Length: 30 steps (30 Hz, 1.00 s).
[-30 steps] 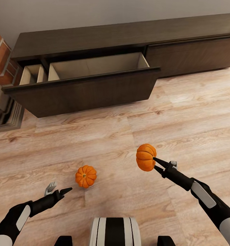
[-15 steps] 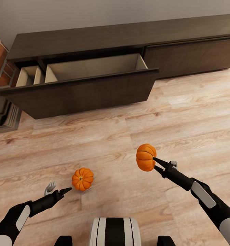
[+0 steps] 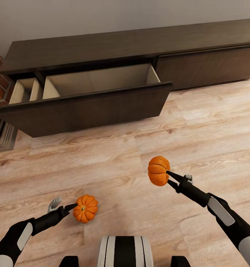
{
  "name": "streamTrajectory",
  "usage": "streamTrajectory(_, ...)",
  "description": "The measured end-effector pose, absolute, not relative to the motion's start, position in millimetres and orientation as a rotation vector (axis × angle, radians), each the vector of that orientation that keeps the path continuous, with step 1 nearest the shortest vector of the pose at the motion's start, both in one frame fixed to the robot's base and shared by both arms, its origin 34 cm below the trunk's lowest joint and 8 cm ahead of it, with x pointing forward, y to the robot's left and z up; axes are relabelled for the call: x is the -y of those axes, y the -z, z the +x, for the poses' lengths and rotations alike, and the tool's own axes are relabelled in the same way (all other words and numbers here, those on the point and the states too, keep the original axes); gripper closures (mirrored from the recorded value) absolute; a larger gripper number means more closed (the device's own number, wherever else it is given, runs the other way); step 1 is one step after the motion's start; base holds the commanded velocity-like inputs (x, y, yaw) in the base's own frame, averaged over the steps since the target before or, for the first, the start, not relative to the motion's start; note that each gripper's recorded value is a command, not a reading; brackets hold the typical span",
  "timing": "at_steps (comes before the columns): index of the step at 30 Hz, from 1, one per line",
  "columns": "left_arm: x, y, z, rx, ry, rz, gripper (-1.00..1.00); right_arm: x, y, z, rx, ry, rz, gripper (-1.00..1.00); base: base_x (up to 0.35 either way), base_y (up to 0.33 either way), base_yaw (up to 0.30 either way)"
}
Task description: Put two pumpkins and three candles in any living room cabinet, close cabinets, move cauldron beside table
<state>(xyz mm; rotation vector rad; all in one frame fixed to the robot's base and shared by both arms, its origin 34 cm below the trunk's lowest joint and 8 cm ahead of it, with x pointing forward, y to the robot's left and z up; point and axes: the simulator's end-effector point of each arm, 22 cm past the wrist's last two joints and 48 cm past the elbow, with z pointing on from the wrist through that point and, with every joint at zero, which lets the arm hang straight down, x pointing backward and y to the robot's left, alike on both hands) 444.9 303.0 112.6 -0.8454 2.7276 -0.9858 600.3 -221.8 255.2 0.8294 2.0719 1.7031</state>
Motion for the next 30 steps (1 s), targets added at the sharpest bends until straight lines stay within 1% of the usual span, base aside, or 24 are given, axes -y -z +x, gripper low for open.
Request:
streamTrajectory(5,-302.9,-112.6,445.0,-2.727,0.987,-0.845,-1.0,222.1,-255.1,600.5,-2.071,-1.703,0.83,1.0,0.055,-0.005,0.0)
streamTrajectory(30,-303.5,-102.8,435.5,-2.748,0.978,-0.861,-1.0,222.1,-240.9,593.7,-2.091,-1.698,0.854,1.0,0.001,0.009,0.0)
